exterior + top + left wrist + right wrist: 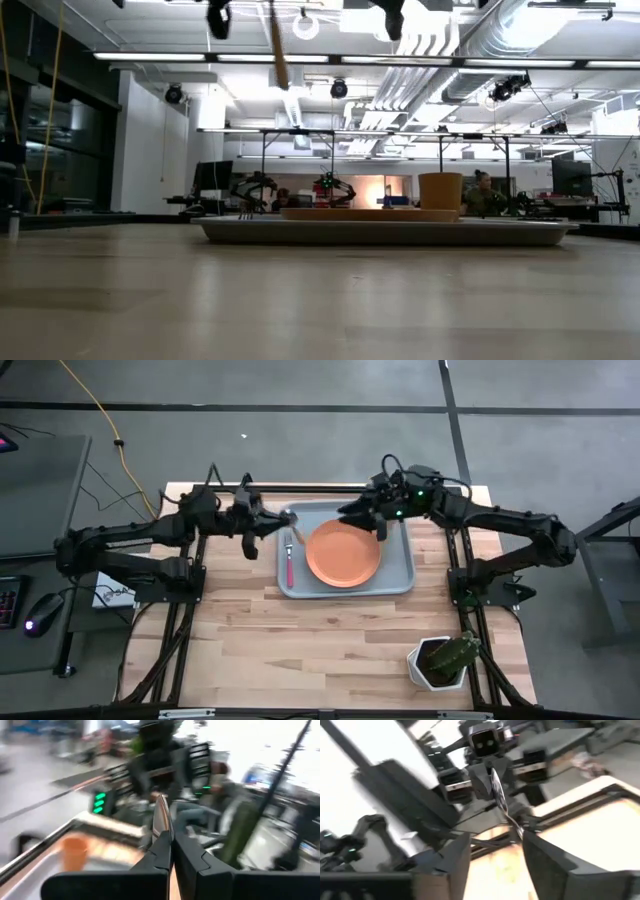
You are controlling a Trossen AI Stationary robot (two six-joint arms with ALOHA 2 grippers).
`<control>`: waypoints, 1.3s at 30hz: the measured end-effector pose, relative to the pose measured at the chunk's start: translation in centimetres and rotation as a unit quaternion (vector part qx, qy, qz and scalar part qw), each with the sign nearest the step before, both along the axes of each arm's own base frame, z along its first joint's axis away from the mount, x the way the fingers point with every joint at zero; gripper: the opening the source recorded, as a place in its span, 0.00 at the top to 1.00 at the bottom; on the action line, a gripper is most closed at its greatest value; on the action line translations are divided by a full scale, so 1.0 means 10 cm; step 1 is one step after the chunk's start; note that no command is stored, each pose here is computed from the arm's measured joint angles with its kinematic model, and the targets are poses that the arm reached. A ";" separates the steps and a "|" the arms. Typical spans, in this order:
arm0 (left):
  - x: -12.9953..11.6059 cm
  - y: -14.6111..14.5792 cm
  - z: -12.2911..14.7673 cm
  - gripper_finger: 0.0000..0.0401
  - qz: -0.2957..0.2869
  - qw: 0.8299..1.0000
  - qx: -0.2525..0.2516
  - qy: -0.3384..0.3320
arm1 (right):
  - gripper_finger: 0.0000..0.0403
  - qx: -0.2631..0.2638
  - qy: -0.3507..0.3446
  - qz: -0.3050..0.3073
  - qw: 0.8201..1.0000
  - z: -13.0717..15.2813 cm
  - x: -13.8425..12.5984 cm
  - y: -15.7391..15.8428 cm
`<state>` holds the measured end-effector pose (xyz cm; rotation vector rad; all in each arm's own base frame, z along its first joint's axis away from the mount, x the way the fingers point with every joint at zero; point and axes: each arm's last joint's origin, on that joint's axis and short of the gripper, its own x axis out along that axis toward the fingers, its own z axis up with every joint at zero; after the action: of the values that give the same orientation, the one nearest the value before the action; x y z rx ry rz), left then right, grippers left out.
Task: Pick and place plate/cup/fork/spoon on tray
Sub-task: Put the orange spoon on the gray serving tray to the right of the pink spoon
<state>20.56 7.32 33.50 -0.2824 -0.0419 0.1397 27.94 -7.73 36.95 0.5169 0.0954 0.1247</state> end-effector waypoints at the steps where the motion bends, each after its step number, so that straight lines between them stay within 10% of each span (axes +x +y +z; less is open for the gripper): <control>1: -0.05 0.00 0.00 1.00 0.026 0.999 -0.019 0.014 | 0.54 0.000 0.010 -0.018 1.000 0.01 -0.05 -0.02; 8: -0.16 -0.06 0.04 1.00 0.248 0.916 -0.200 0.244 | 0.46 -0.003 0.105 -0.162 0.981 -0.04 -0.34 -0.11; 15: 0.43 0.11 0.02 1.00 0.318 0.840 -0.206 0.389 | 0.46 0.004 0.158 -0.203 0.966 -0.14 -0.37 -0.17; 25: 1.11 0.39 -0.61 1.00 0.334 0.794 -0.331 0.385 | 0.46 0.005 0.187 -0.217 0.958 -0.20 -0.39 -0.17; 39: 1.08 0.54 -1.02 1.00 0.428 0.730 -0.442 0.297 | 0.46 0.004 0.196 -0.219 0.956 -0.21 -0.40 -0.17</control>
<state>31.36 12.72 23.27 -1.1640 0.5691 1.1980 23.98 -9.39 34.81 0.5546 0.3659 -0.4144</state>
